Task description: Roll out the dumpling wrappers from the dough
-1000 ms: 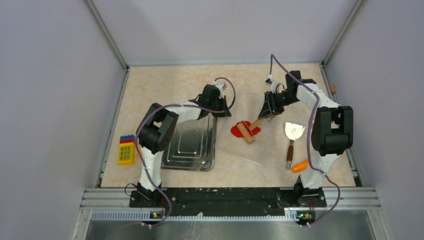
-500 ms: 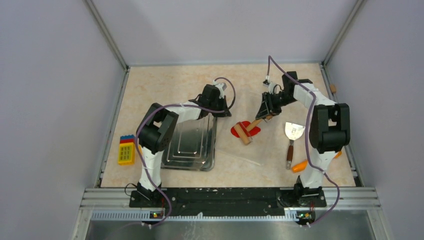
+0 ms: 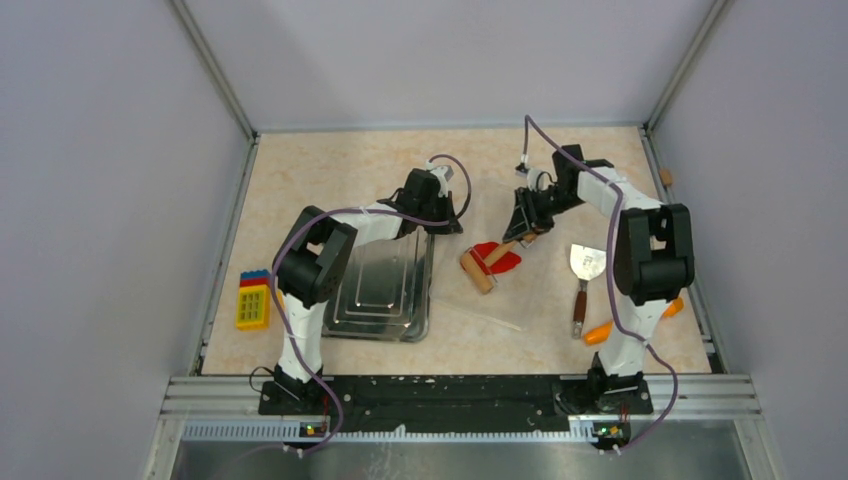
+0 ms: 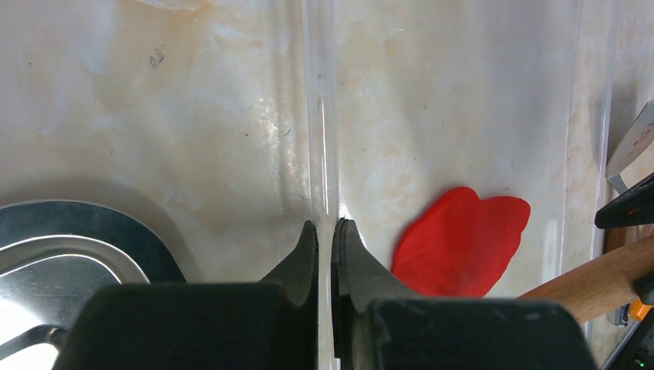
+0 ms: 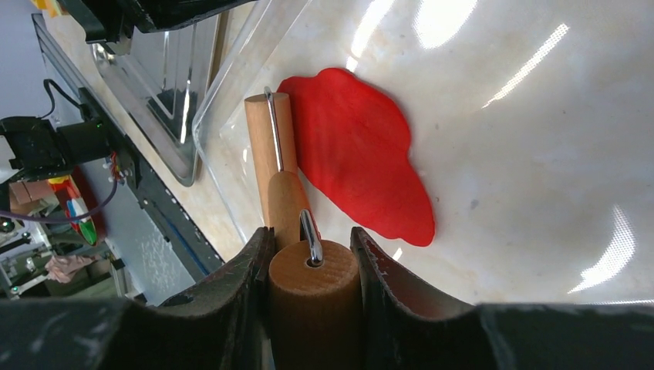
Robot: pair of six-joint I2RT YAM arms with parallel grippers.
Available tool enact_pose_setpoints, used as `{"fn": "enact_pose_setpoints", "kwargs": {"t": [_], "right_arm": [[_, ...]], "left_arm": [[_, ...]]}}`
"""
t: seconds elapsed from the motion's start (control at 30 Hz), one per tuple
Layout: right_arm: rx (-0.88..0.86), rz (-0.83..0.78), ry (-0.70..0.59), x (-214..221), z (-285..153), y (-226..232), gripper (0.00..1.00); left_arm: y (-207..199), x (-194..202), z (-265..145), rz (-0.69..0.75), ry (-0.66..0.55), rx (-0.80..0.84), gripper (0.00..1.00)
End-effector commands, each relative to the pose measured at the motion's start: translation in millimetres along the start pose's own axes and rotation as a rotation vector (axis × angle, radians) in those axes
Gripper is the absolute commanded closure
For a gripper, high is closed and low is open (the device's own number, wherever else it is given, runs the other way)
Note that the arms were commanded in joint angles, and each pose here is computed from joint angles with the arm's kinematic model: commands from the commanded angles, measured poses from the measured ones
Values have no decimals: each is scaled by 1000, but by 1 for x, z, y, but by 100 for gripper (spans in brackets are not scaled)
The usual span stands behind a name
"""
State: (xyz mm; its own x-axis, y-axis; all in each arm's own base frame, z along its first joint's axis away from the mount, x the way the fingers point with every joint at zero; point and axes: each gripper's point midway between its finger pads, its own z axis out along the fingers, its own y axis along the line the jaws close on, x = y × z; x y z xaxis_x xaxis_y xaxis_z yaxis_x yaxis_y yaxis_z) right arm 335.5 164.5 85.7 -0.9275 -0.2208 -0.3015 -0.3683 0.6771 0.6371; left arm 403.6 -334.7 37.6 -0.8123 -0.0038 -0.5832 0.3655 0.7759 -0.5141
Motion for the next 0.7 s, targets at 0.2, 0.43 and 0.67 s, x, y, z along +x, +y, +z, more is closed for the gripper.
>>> {"fn": "enact_pose_setpoints", "kwargs": {"t": [0.2,0.43,0.67], "right_arm": [[205,-159,42,1,26,-23,100],[93,-250,-54,-26,-4,30,100],[68,-254,-222,-37,-62,66,100]], "left_arm": [[32,46,5,13,124,-105,100],[32,45,5,14,125,-104,100],[33,45,9,29,128,-101,100]]}}
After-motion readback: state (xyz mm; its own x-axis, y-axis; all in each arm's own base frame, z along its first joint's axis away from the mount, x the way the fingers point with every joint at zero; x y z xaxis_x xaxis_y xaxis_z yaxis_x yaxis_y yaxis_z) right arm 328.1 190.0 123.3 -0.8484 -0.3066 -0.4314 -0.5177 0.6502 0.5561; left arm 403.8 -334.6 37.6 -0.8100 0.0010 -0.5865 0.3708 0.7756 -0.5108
